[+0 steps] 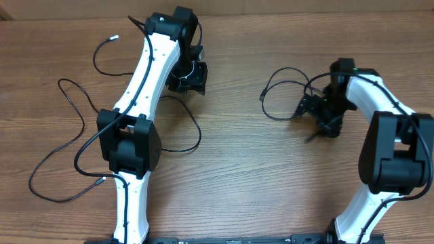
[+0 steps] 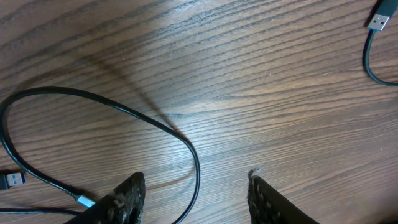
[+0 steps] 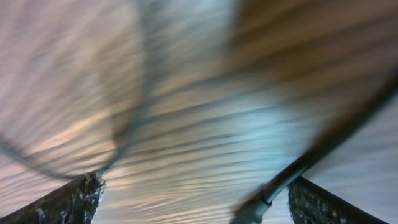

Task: Untangle cables
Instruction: 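Release the right gripper's cable and swing the right arm out right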

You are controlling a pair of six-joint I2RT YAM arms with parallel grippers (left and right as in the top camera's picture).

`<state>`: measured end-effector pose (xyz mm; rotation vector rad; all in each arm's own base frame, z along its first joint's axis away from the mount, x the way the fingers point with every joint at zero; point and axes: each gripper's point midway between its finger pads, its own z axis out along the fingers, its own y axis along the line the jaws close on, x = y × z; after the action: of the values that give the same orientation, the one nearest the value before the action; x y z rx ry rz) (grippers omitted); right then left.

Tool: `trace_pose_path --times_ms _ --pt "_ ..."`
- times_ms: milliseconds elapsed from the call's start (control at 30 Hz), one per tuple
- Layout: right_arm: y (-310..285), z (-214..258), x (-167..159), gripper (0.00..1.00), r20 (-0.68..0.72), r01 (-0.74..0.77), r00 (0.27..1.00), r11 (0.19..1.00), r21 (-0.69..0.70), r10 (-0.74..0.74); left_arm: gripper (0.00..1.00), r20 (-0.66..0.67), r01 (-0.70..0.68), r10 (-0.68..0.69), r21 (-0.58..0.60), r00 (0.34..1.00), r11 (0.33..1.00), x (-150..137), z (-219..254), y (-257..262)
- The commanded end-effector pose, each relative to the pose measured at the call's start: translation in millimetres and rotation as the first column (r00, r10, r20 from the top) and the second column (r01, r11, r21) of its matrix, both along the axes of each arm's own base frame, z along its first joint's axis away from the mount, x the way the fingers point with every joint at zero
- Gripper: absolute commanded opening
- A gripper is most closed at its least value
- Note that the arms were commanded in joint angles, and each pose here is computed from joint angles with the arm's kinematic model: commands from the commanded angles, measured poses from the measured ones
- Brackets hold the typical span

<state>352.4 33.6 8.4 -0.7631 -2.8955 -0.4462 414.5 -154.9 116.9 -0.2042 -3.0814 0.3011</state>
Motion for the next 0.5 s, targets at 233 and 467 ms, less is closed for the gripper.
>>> trace_pose_path --times_ms 233,467 --pt "85.0 -20.5 8.1 0.96 0.093 -0.158 0.986 0.967 0.201 0.142 0.53 0.008 0.016 -0.016 -0.003 1.0 1.0 1.0 1.1 -1.0" --pt "96.1 -4.6 9.4 0.94 0.114 -0.184 0.981 0.939 0.29 0.157 0.43 0.011 0.021 -0.021 -0.005 1.0 1.0 1.1 1.1 -3.5"
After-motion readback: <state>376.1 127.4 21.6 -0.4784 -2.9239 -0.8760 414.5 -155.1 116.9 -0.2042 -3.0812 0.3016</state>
